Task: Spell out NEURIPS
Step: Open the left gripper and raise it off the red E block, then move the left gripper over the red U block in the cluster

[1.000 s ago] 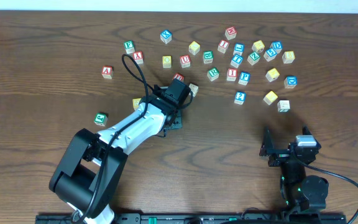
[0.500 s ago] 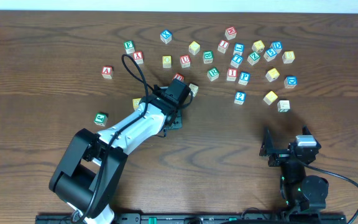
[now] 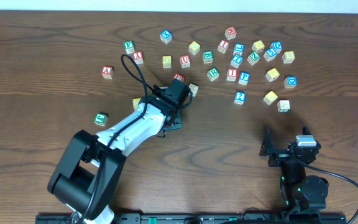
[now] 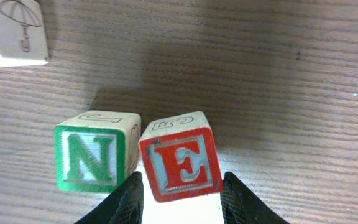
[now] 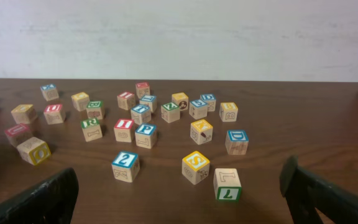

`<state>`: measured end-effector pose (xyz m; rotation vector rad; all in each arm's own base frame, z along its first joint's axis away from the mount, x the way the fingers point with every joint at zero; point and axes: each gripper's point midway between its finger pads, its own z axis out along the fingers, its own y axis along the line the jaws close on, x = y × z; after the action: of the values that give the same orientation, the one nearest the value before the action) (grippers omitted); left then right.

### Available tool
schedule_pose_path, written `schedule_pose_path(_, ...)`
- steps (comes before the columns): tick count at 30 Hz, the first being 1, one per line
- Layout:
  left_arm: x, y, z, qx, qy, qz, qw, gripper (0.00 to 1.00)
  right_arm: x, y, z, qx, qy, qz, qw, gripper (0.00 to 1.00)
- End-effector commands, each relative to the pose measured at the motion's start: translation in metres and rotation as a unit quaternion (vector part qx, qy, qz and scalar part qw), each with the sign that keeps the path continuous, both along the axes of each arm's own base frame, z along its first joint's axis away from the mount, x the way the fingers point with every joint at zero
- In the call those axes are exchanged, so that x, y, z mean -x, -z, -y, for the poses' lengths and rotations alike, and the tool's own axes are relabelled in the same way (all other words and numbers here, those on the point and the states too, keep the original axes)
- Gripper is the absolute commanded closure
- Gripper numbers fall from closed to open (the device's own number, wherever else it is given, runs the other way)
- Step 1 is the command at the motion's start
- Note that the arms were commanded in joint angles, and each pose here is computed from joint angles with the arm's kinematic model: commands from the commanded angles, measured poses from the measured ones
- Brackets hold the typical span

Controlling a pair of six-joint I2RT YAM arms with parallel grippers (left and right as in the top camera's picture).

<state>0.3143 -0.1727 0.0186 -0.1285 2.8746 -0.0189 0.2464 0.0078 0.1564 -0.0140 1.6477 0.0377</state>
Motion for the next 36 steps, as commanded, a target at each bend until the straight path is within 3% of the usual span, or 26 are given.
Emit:
schedule_pose_path(1, -0.005, -0.022, -0.003, 0.006, -0.005, 0.027, 1.0, 0.6, 0.0, 0.0, 0.002, -0.007, 0.004, 0.0, 1.0, 0.01)
schedule_pose_path(22, -0.01, -0.084, 0.004, 0.015, 0.103, 0.092, 0.99, 0.51, 0.0, 0.0, 0.002, -0.007, 0.004, 0.0, 1.0, 0.01)
schedule_pose_path(29, -0.028, -0.108, 0.002, 0.011, 0.123, 0.116, 0.986, 0.41, 0.0, 0.0, 0.002, -0.007, 0.004, 0.0, 1.0, 0.01)
schedule_pose_path(36, -0.054, -0.14, -0.021, -0.007, 0.117, 0.119, 0.986, 0.4, 0.0, 0.0, 0.002, -0.007, 0.004, 0.0, 1.0, 0.01)
